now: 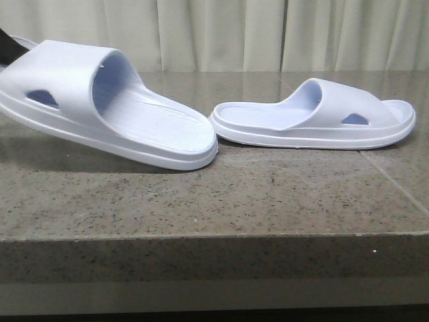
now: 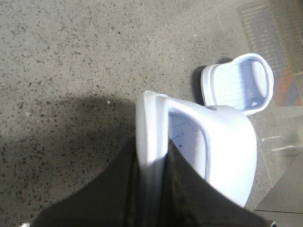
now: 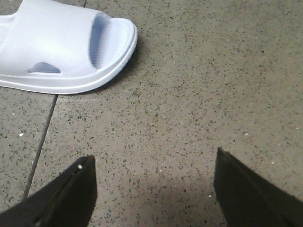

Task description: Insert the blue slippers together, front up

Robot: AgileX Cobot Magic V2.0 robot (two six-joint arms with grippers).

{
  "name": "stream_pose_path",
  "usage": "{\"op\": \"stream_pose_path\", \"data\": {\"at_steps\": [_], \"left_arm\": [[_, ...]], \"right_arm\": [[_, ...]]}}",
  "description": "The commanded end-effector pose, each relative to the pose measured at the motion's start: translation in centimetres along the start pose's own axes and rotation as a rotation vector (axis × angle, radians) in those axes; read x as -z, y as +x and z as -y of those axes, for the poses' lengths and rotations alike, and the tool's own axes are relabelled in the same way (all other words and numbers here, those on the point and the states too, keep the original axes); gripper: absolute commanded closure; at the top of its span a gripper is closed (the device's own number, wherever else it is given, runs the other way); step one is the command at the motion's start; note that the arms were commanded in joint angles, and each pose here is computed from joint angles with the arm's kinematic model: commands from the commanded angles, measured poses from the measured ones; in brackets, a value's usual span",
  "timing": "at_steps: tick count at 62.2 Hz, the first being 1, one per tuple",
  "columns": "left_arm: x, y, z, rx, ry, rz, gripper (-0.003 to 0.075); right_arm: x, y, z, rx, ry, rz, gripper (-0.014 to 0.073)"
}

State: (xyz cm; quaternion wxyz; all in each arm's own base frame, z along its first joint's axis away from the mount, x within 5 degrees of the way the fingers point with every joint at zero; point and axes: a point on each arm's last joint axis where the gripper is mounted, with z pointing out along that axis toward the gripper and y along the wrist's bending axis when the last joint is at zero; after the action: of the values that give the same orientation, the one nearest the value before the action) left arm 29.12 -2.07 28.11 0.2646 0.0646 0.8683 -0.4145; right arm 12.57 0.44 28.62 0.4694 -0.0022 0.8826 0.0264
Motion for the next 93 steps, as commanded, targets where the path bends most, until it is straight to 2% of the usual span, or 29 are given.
{"op": "stream_pose_path", "data": {"at_steps": [1, 15, 24, 29, 37, 46, 54, 58, 65, 75, 93], "left_arm": [[0.9, -0.9, 2.0, -0.033, 0.053, 0.070, 0.0741], [0.9, -0.9, 2.0, -0.033, 0.053, 0.070, 0.0741], [0.9, -0.9, 2.0, -0.033, 0.053, 0.070, 0.0741], [0.9, -0.9, 2.0, -0.033, 0.053, 0.070, 0.0741], [0.9, -0.9, 2.0, -0.033, 0.053, 0.070, 0.0741], [0.9, -0.9, 2.0, -0.033, 0.053, 0.070, 0.0741], [0.9, -0.9, 2.0, -0.033, 0.053, 0.070, 0.0741], [0.9, -0.9, 2.0, -0.033, 0.053, 0.070, 0.0741], [0.9, -0.9, 2.0, -0.033, 0.053, 0.070, 0.0741], [0.9, -0.9, 2.0, -0.033, 0.053, 0.070, 0.0741], [0.9, -0.9, 2.0, -0.033, 0.053, 0.070, 0.0741]], "right_arm": [[0.4, -1.6, 0.1, 0.009, 0.010, 0.087, 0.0053], [0.4, -1.7, 0.0, 0.003, 0.007, 0.098, 0.0053], [0.6, -2.3, 0.0, -0.041, -0.004, 0.140, 0.0055], [0.2, -3.1, -0.1, -0.082, -0.012, 0.094, 0.0055], [-1.4, -4.7, -0.2, -0.104, -0.018, -0.054, 0.0055], [-3.6, -7.0, -0.1, -0.128, -0.019, -0.123, 0.0055], [-5.2, -8.7, 1.3, -0.190, -0.023, -0.165, 0.0055], [-5.8, -9.3, 2.0, -0.218, -0.063, -0.181, 0.0055], [-7.3, -10.1, 3.3, -0.309, -0.197, -0.178, 0.0055], [-9.7, -10.0, 4.2, -0.365, -0.374, -0.178, 0.0055], [-14.4, -9.1, 5.0, -0.458, -0.474, -0.180, 0.0056]]}}
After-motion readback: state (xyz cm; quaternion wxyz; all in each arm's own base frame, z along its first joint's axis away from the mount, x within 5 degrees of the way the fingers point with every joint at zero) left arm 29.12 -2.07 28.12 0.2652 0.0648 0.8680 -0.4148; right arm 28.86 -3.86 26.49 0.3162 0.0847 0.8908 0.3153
